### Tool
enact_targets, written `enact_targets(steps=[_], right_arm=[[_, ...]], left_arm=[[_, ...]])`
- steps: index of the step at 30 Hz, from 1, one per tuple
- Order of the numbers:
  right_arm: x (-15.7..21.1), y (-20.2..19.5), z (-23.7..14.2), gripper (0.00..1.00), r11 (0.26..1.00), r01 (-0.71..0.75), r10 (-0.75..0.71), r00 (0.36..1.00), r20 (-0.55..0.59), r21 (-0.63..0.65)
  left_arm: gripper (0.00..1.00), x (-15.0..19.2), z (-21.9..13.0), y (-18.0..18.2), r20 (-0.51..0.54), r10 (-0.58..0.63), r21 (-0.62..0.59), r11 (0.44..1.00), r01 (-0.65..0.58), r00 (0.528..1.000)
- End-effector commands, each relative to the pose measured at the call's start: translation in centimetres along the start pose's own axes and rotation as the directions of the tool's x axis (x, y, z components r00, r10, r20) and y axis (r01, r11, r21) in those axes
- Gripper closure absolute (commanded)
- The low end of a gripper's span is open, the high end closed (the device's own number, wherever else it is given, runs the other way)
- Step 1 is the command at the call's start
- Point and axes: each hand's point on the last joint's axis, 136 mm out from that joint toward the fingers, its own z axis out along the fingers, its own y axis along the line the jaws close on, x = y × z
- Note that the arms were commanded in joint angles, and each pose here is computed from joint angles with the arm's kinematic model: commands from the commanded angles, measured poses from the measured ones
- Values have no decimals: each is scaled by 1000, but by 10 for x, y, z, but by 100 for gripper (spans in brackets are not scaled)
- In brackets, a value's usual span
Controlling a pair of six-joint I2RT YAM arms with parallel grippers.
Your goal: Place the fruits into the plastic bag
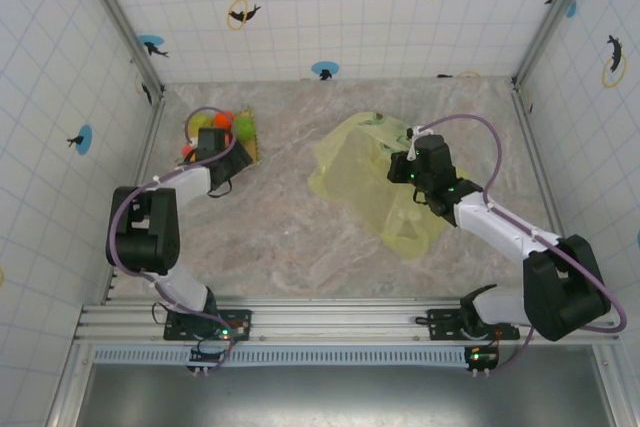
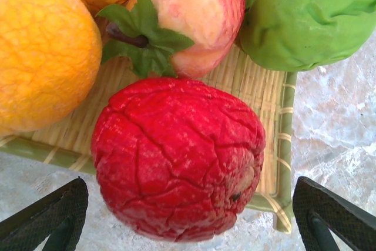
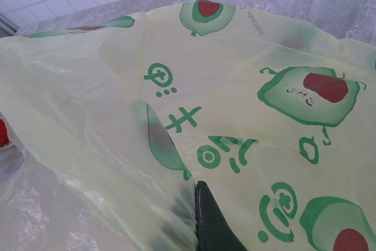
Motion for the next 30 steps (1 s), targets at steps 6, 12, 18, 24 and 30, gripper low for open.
enact_targets(steps=[6, 12, 18, 24, 30], right_arm=[[-10, 3, -9, 100, 1000, 2, -2, 999, 41, -19], [-9, 2, -11, 100, 1000, -1, 2, 999, 39, -20], [-8, 2, -14, 100, 1000, -5, 6, 999, 33, -16], [-6, -4, -16, 100, 1000, -10, 10, 1000, 20, 21], [-5, -8, -12, 100, 998, -38, 38, 999, -3, 54]], left_arm=[[13, -11, 13, 3, 16, 31, -34, 999, -31, 999], [24, -9, 19, 4, 4, 35, -31, 999, -35, 999], [34, -7, 12, 2, 11, 36, -6, 999, -36, 999], [39, -14, -24, -13, 72, 45, 92, 994, -52, 996], [39, 7, -83, -51, 102, 57, 304, 949, -85, 993]])
